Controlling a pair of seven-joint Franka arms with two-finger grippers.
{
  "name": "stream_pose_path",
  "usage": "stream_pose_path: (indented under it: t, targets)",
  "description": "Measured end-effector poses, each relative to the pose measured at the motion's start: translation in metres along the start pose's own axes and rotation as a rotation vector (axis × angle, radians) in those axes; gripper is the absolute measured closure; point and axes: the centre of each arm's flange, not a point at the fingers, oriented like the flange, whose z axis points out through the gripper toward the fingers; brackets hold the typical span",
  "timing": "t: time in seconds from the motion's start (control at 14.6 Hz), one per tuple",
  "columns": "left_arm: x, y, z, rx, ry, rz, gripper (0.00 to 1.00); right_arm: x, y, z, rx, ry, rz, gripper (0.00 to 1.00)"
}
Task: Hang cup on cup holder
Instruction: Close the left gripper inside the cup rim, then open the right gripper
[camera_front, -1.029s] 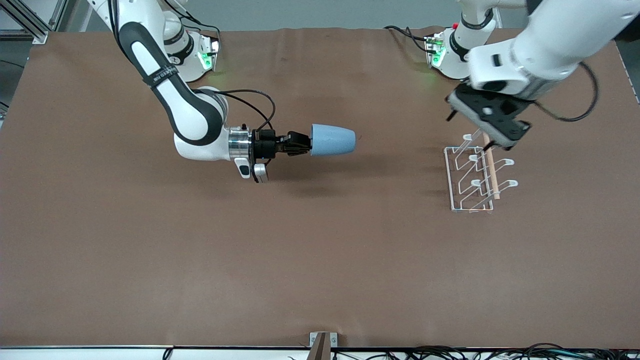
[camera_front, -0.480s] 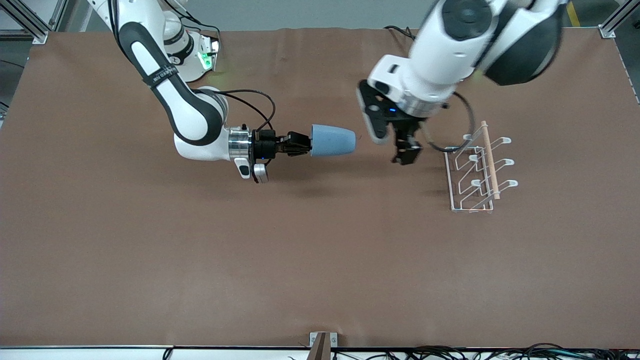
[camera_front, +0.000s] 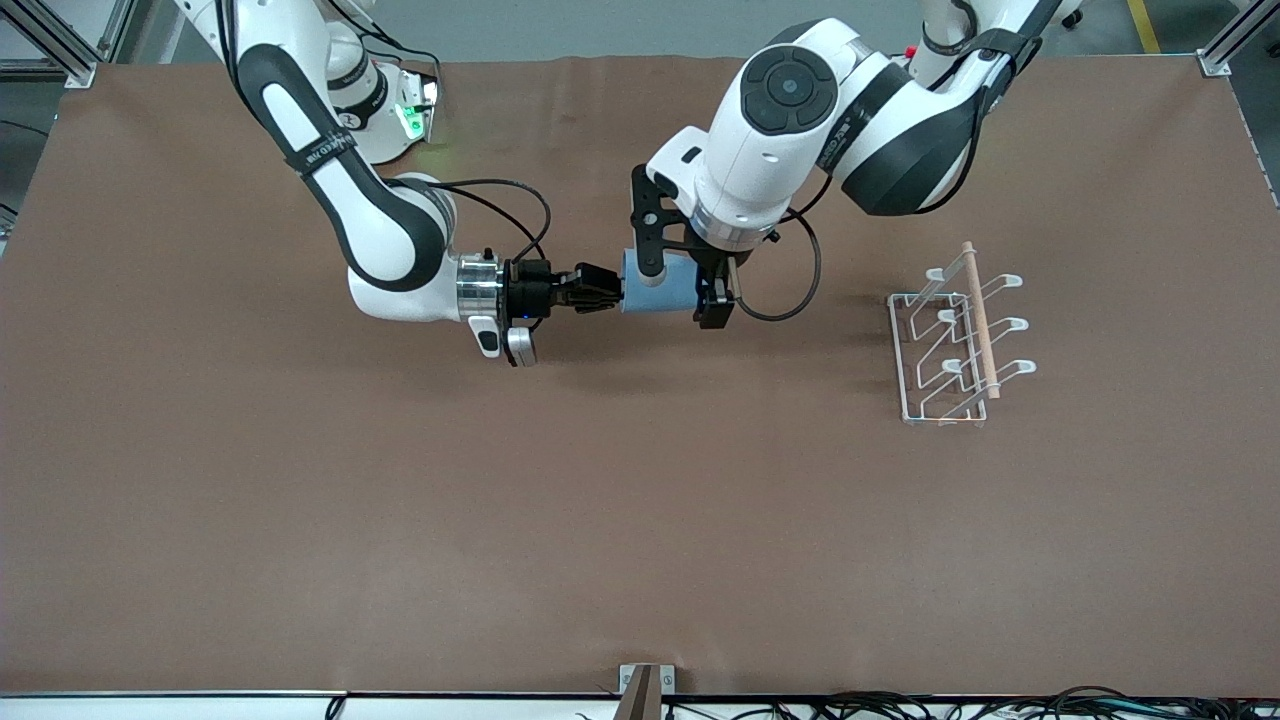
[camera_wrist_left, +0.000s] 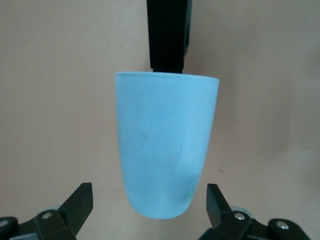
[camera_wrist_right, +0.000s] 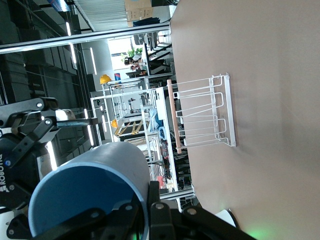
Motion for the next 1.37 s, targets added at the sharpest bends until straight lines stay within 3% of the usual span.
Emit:
stream_pose_path:
  t: [0.69,1.37]
  targets:
    - [0.019,0.016,0.018,-0.028,-0.012,0.039,0.0,-0.002,0.005,0.0,-0.005,-0.003,0.005,0.95]
    - [0.027,0.009,0.04,-0.028,0.018,0.04,0.03,-0.001,0.003,0.0,0.0,0.001,0.003,0.95]
